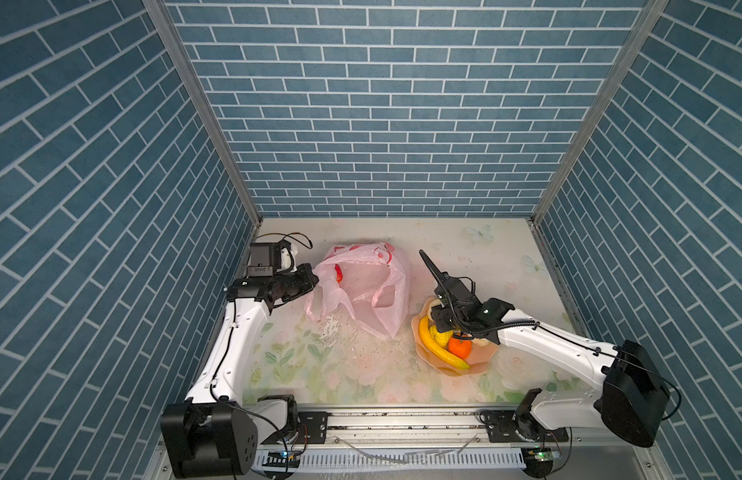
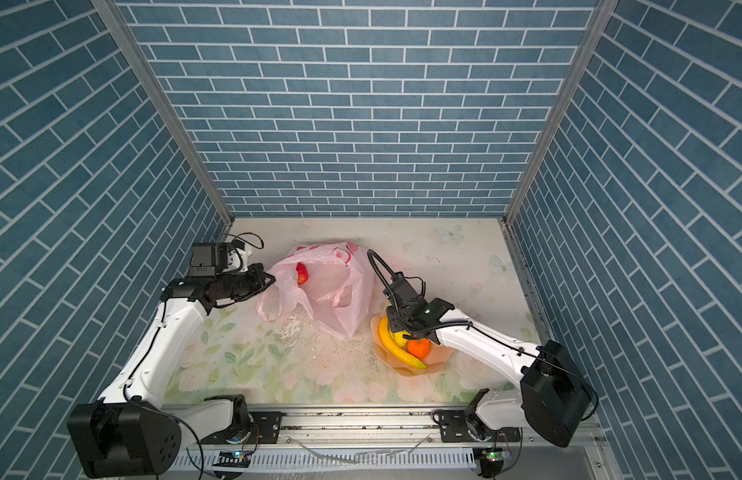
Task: Take the fake fruits out of the plastic bag
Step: 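Lower the cream fruit into the bowl and open the right gripper, then move the right gripper back into the bag while the left gripper lifts the handle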
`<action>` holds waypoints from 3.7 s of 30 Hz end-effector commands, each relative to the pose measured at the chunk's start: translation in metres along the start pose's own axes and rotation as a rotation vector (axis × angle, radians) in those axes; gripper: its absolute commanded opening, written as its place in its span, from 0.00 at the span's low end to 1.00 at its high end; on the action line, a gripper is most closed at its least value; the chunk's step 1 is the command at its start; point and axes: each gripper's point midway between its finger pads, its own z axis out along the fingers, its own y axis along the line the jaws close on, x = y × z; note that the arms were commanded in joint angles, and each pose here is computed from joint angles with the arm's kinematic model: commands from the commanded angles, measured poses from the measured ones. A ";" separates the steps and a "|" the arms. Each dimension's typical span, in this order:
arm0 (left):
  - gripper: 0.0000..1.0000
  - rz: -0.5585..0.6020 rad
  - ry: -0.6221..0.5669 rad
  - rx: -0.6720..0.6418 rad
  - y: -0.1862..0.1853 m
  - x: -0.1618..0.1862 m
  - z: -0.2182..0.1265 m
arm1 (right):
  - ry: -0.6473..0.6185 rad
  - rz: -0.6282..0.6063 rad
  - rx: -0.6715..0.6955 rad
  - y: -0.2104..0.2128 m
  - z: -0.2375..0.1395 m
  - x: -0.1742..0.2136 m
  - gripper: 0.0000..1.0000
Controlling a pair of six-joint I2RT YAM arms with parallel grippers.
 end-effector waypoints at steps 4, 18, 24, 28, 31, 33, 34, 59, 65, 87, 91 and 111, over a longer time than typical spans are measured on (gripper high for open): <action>0.00 0.025 -0.011 0.015 -0.007 -0.003 -0.005 | 0.011 0.035 0.017 -0.006 0.003 0.008 0.49; 0.00 0.032 0.000 0.010 -0.005 0.000 -0.005 | -0.012 0.053 0.034 -0.012 -0.007 0.007 0.63; 0.00 0.029 0.002 0.010 -0.004 0.002 -0.004 | -0.021 0.061 0.030 -0.013 -0.011 0.007 0.66; 0.00 0.028 0.003 0.009 -0.004 0.003 -0.004 | -0.016 0.066 0.030 -0.014 -0.010 0.010 0.66; 0.00 0.027 0.005 0.008 -0.003 0.004 -0.004 | -0.009 0.075 0.032 -0.015 -0.008 0.014 0.65; 0.00 0.026 0.005 0.008 -0.003 0.005 -0.004 | -0.006 0.078 0.033 -0.015 -0.007 0.016 0.66; 0.00 0.027 0.004 0.008 -0.003 0.005 -0.004 | -0.012 0.082 0.034 -0.016 -0.008 0.015 0.66; 0.81 0.015 0.038 0.224 -0.028 0.024 0.026 | -0.183 0.054 0.006 -0.010 -0.057 -0.044 0.69; 0.83 0.075 0.018 0.246 -0.046 0.013 0.030 | -0.196 0.059 0.004 -0.009 -0.057 -0.047 0.69; 0.03 0.314 0.226 -0.093 -0.042 -0.022 0.047 | -0.318 -0.020 -0.299 0.068 -0.087 -0.125 0.56; 0.01 0.334 0.239 -0.105 -0.052 -0.035 0.039 | -0.357 -0.027 -0.370 0.086 -0.088 -0.144 0.54; 0.00 0.251 0.402 -0.136 -0.023 0.060 0.030 | -0.277 -0.133 -0.545 0.193 -0.029 -0.156 0.46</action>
